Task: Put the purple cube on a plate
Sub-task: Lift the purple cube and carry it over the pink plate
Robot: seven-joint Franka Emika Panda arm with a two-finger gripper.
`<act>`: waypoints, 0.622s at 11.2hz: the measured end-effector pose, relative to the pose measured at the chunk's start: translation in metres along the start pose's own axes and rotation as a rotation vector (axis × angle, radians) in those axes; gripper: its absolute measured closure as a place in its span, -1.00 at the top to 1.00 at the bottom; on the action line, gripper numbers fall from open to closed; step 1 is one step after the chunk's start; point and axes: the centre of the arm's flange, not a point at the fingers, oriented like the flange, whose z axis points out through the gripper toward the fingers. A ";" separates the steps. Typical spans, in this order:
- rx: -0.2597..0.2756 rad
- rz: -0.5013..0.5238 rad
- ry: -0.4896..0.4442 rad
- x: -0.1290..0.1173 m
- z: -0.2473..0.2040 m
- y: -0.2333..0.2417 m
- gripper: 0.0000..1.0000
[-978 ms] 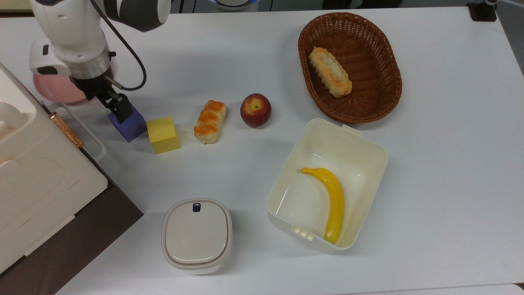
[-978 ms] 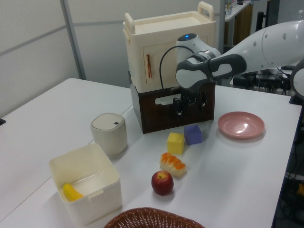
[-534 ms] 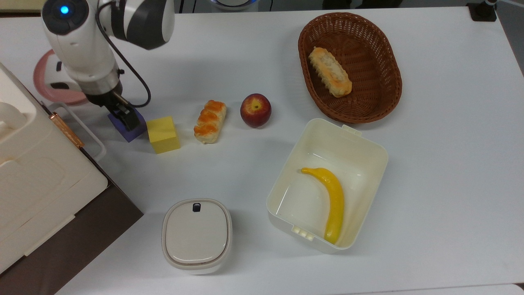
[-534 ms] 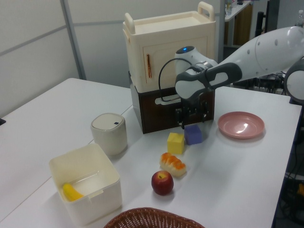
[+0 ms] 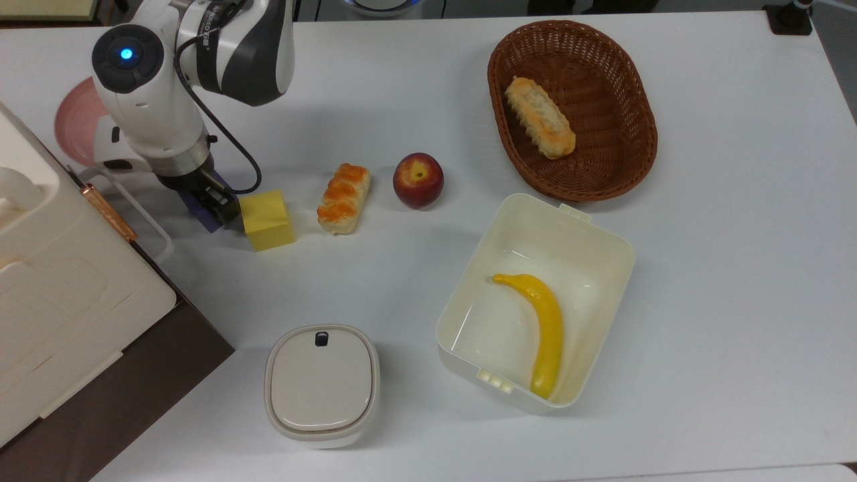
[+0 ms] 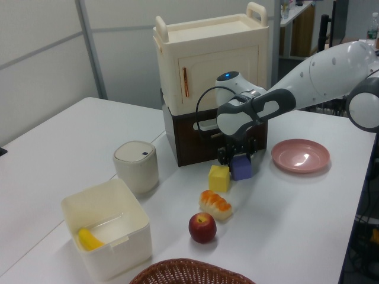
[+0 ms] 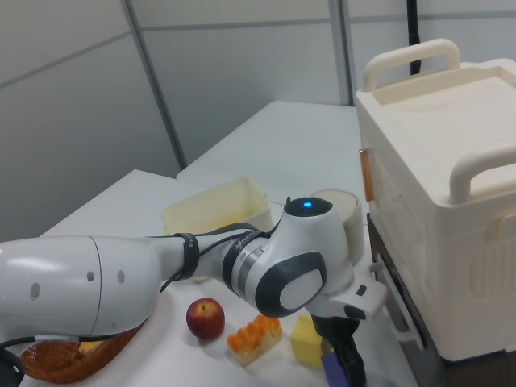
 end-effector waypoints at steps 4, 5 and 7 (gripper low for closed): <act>0.001 -0.140 0.013 0.008 -0.009 0.032 0.15; 0.001 -0.165 0.018 0.008 -0.015 0.046 0.17; 0.003 -0.198 0.036 0.005 -0.032 0.060 0.22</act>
